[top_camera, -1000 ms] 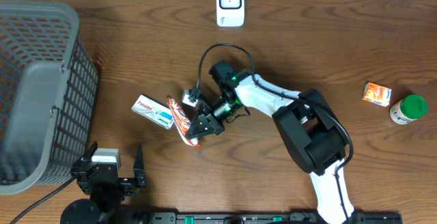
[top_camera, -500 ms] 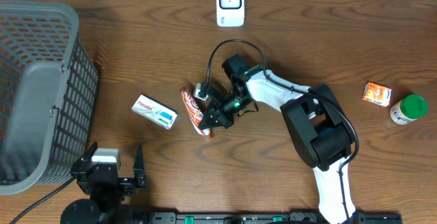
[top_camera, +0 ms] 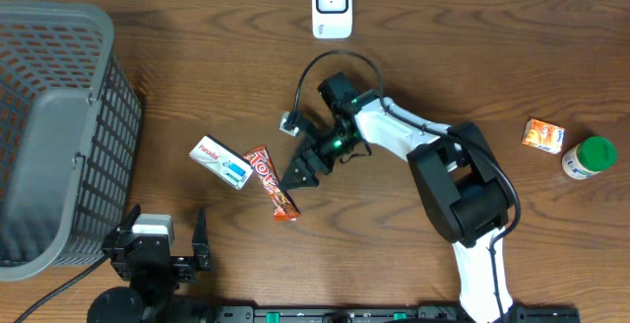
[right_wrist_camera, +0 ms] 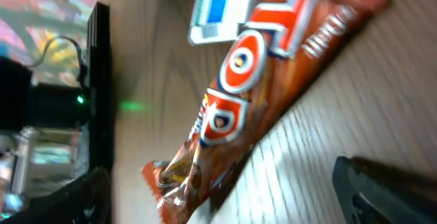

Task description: Scan the item barcode

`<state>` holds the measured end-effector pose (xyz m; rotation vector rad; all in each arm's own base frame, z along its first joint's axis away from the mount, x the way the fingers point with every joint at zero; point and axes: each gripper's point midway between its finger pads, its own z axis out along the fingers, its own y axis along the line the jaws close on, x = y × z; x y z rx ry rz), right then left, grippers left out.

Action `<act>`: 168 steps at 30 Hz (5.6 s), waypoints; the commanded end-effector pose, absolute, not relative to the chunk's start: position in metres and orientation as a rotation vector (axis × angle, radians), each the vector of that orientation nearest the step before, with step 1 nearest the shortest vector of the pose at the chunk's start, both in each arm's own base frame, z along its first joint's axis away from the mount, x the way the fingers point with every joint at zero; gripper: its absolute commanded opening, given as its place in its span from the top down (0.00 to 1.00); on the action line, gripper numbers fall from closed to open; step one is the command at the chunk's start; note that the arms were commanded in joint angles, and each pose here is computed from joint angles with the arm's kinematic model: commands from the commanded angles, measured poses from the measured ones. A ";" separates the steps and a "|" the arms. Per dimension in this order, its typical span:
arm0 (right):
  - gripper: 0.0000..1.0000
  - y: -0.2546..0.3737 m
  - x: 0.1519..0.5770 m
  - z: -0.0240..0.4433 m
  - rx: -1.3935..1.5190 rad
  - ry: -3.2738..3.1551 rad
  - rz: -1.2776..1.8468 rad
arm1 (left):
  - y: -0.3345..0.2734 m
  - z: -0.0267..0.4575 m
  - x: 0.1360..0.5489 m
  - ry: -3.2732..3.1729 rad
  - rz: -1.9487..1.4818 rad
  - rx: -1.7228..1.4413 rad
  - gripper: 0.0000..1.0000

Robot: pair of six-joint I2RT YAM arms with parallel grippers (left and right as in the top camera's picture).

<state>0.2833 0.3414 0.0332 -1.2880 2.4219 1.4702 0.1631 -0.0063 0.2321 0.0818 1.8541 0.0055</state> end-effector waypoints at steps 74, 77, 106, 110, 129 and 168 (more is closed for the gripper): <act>0.99 0.347 0.221 0.024 -0.992 2.700 -0.148 | -0.006 0.233 0.163 1.849 0.004 0.077 0.07; 0.99 0.348 0.219 0.024 -0.994 2.717 -0.125 | -0.006 0.233 0.163 1.849 0.004 0.077 0.07; 0.80 0.320 0.243 0.068 -0.925 2.992 1.230 | -0.006 0.233 0.163 1.849 0.004 0.077 0.07; 0.99 0.342 0.225 0.068 -0.963 3.001 1.217 | -0.006 0.233 0.163 1.849 0.004 0.077 0.07; 0.99 0.408 0.248 0.031 -0.991 2.756 0.755 | -0.006 0.233 0.163 1.849 0.004 0.077 0.07; 0.01 0.303 0.286 0.087 -0.824 2.911 0.259 | -0.006 0.233 0.163 1.849 0.004 0.077 0.07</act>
